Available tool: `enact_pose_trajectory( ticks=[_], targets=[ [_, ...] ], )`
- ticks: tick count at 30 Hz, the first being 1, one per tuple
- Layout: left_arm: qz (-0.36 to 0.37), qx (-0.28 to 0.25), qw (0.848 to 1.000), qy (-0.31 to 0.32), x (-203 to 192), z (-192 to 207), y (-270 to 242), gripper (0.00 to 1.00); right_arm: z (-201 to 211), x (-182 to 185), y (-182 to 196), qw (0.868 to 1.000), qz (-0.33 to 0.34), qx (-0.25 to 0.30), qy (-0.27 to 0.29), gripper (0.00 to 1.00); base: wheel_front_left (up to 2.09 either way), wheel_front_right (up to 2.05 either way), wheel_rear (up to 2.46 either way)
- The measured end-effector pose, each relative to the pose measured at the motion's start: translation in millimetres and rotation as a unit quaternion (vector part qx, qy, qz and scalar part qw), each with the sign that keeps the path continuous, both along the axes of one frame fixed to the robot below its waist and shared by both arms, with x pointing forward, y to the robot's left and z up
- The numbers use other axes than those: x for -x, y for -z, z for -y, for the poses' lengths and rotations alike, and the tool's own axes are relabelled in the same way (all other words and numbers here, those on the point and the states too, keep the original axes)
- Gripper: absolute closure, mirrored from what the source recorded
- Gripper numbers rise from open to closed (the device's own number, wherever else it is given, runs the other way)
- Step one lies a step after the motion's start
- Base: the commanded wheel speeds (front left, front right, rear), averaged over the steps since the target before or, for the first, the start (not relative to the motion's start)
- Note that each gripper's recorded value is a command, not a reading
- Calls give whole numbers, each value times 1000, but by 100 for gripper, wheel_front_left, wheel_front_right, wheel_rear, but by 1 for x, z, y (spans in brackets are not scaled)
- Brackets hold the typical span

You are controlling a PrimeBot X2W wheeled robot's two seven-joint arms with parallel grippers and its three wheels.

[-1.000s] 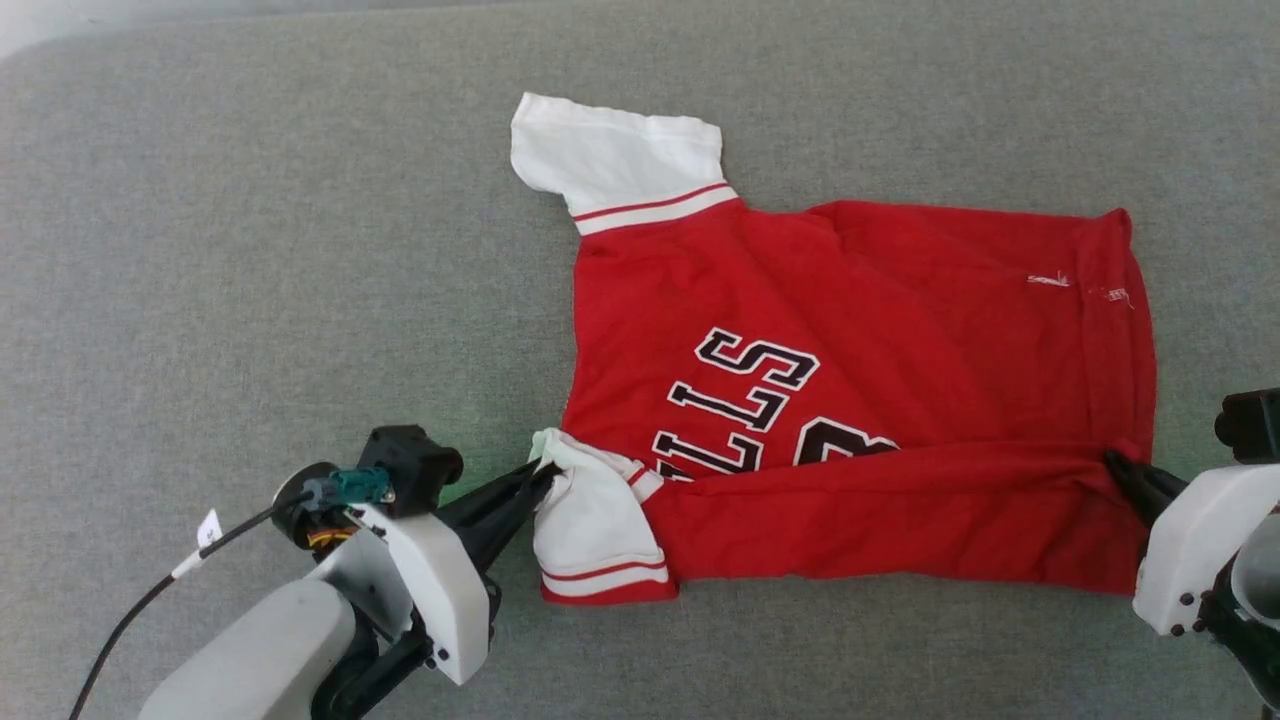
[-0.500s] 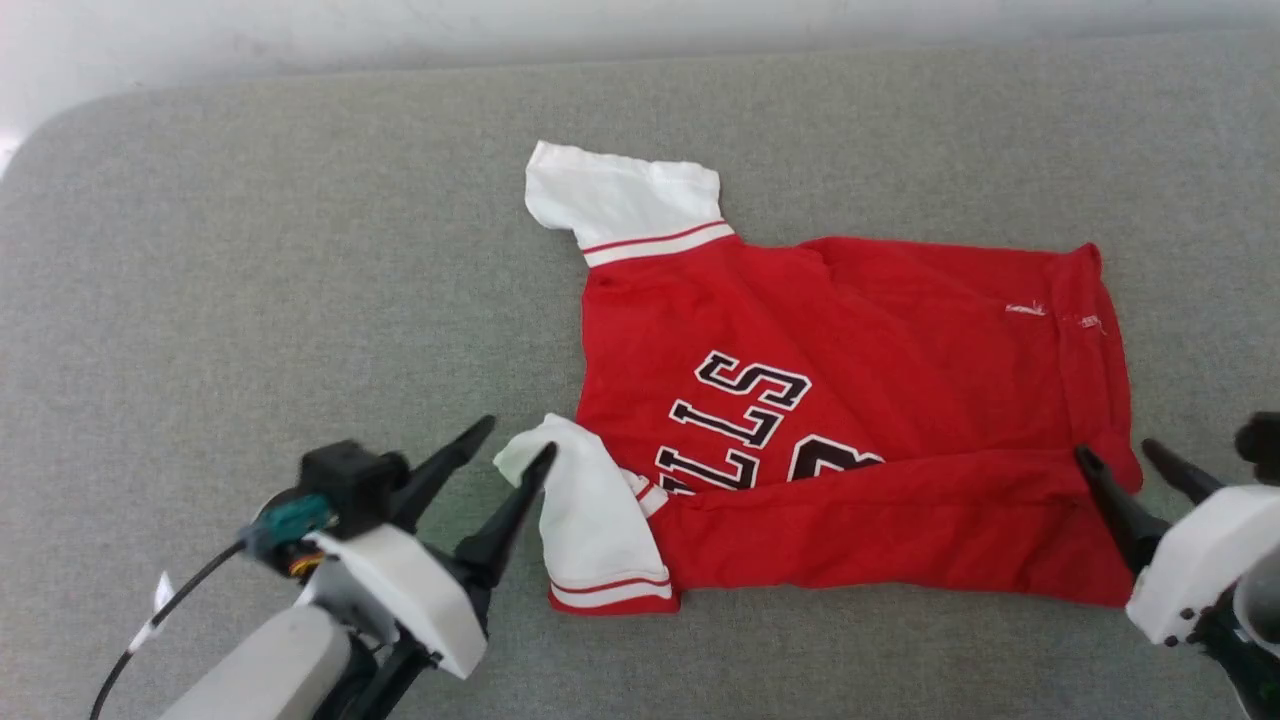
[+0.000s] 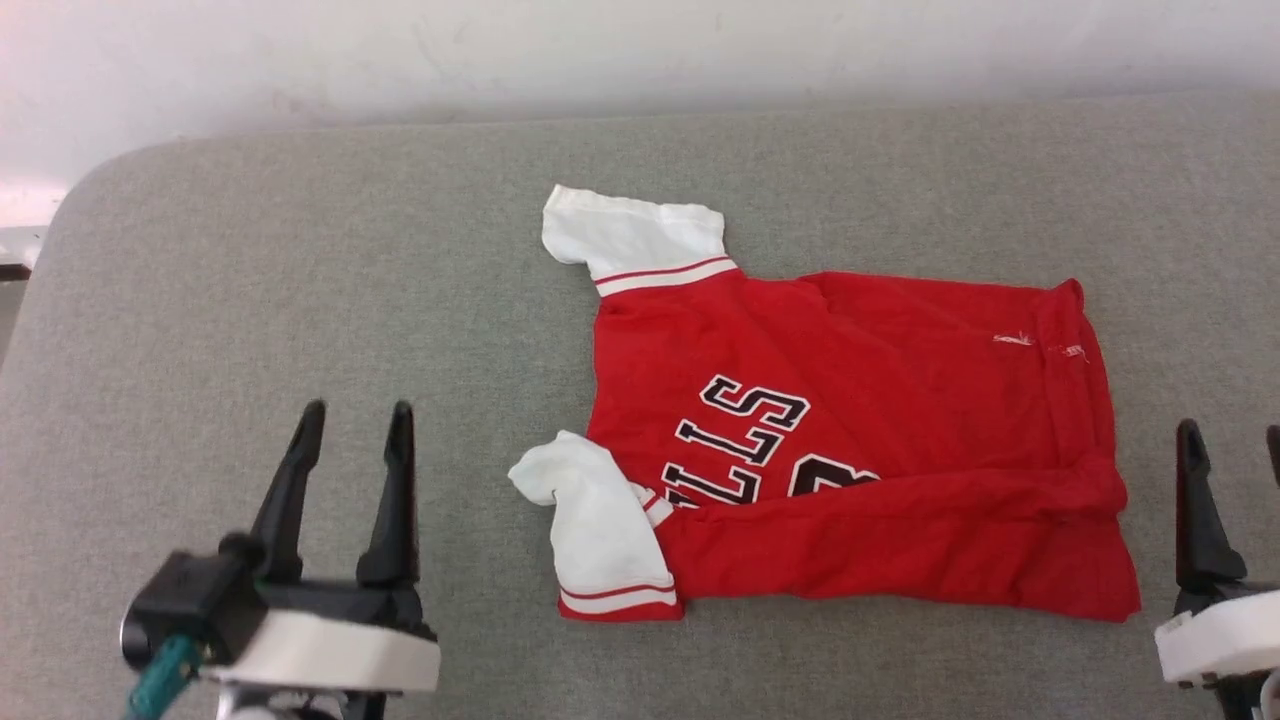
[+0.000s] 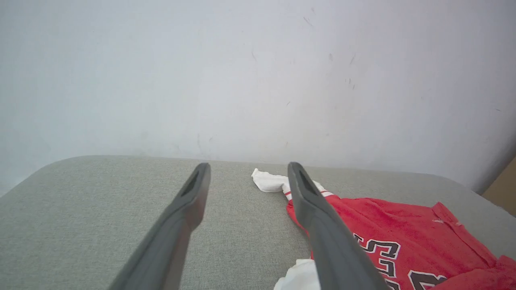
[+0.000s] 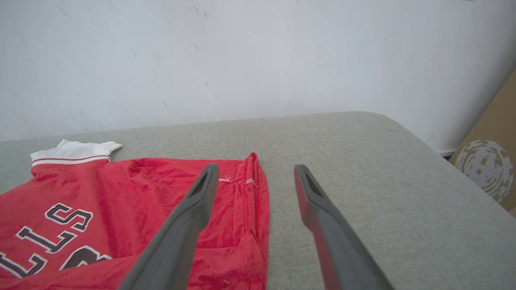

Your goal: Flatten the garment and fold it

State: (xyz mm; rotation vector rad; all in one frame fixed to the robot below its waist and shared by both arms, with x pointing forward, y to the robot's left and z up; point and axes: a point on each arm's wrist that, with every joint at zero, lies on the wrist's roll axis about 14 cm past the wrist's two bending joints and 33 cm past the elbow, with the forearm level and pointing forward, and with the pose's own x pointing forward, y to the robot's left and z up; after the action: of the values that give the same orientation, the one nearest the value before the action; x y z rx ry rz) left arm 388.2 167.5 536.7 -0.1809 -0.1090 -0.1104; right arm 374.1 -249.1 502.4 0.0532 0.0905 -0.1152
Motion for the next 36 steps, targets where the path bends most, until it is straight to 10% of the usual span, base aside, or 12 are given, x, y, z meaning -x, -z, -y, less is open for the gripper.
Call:
enact_pose_trajectory(
  ticks=[19, 36],
  targets=[
    [-119, 12, 993, 1, 54, 15, 66, 0, 14, 27, 14, 999, 25, 17, 27, 0, 0, 0, 0],
    [-334, 6, 926, 175, 37, 73, 114, 0, 9, 14, 40, 1000, -10, 7, 22, 0, 0, 0, 0]
  ],
)
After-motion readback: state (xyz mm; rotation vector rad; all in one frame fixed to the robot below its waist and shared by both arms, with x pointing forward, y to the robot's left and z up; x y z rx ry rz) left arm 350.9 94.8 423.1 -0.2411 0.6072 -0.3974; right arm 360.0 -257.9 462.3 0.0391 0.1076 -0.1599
